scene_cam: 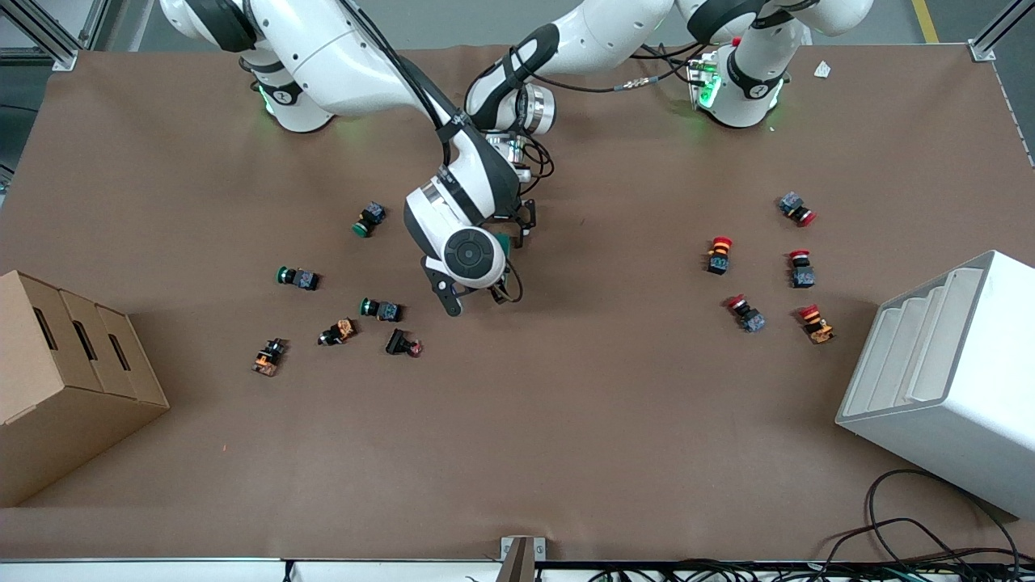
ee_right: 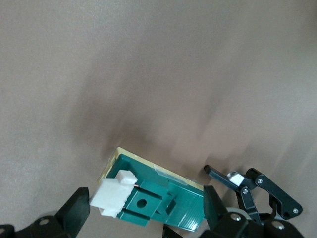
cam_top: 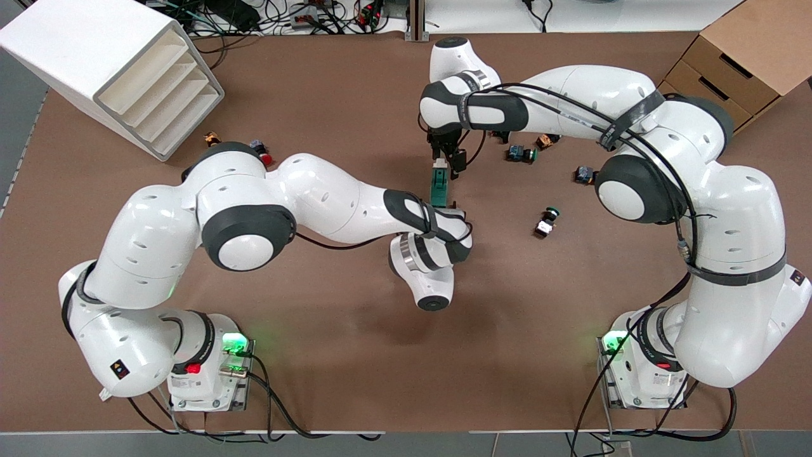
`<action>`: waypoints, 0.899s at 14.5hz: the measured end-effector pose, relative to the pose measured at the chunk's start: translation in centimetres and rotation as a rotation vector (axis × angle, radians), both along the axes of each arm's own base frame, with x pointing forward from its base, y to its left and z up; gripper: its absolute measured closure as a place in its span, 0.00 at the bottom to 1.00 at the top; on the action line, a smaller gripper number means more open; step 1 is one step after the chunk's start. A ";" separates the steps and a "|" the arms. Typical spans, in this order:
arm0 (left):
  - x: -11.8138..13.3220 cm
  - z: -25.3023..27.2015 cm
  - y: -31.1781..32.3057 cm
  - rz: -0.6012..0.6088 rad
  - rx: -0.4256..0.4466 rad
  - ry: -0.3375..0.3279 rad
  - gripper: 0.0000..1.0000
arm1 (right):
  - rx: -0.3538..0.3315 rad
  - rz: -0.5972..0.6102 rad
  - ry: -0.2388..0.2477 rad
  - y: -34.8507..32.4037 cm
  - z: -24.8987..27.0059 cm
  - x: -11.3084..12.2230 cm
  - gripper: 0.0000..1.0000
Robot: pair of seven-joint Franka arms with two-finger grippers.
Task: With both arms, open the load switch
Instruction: 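Flip the switch lever with the right gripper while the left gripper holds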
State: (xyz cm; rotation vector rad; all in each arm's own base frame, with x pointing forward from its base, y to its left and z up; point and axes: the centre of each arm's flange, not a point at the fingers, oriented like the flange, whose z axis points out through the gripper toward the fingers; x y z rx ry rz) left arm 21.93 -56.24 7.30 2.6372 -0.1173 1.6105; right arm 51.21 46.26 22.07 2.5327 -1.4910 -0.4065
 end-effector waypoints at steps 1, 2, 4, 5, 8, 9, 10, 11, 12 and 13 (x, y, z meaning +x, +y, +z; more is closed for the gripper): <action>0.0 0.0 0.0 0.000 0.000 0.000 0.00 | -0.005 0.007 0.005 0.2 0.1 -0.2 0.00; 0.0 0.0 0.0 0.000 0.000 0.000 0.00 | -0.012 0.015 0.016 0.4 0.2 -0.6 0.00; 0.0 0.0 0.0 0.000 0.000 0.000 0.00 | -0.022 0.027 0.030 0.7 0.5 -0.9 0.00; 0.0 0.0 0.0 0.000 0.000 -0.001 0.00 | -0.030 0.033 0.044 0.8 0.9 -1.0 0.00; 0.0 -0.1 0.0 0.003 0.000 -0.005 0.00 | -0.051 0.064 0.087 1.7 1.8 -2.1 0.00; -0.1 -0.1 0.0 0.004 0.000 -0.008 0.00 | -0.059 0.078 0.099 2.2 1.7 -2.9 0.00; -0.1 -0.1 0.0 0.006 0.001 -0.010 0.00 | -0.070 0.090 0.114 2.5 1.6 -3.5 0.00; -0.1 -0.1 0.0 0.006 0.001 -0.011 0.00 | -0.082 0.101 0.130 2.7 1.5 -4.1 0.00; -0.1 -0.1 0.0 0.006 0.001 -0.012 0.00 | -0.090 0.107 0.139 2.8 1.4 -4.5 0.00; -0.1 -0.1 0.0 0.006 0.001 -0.012 0.00 | -0.096 0.113 0.147 2.8 1.3 -4.8 0.00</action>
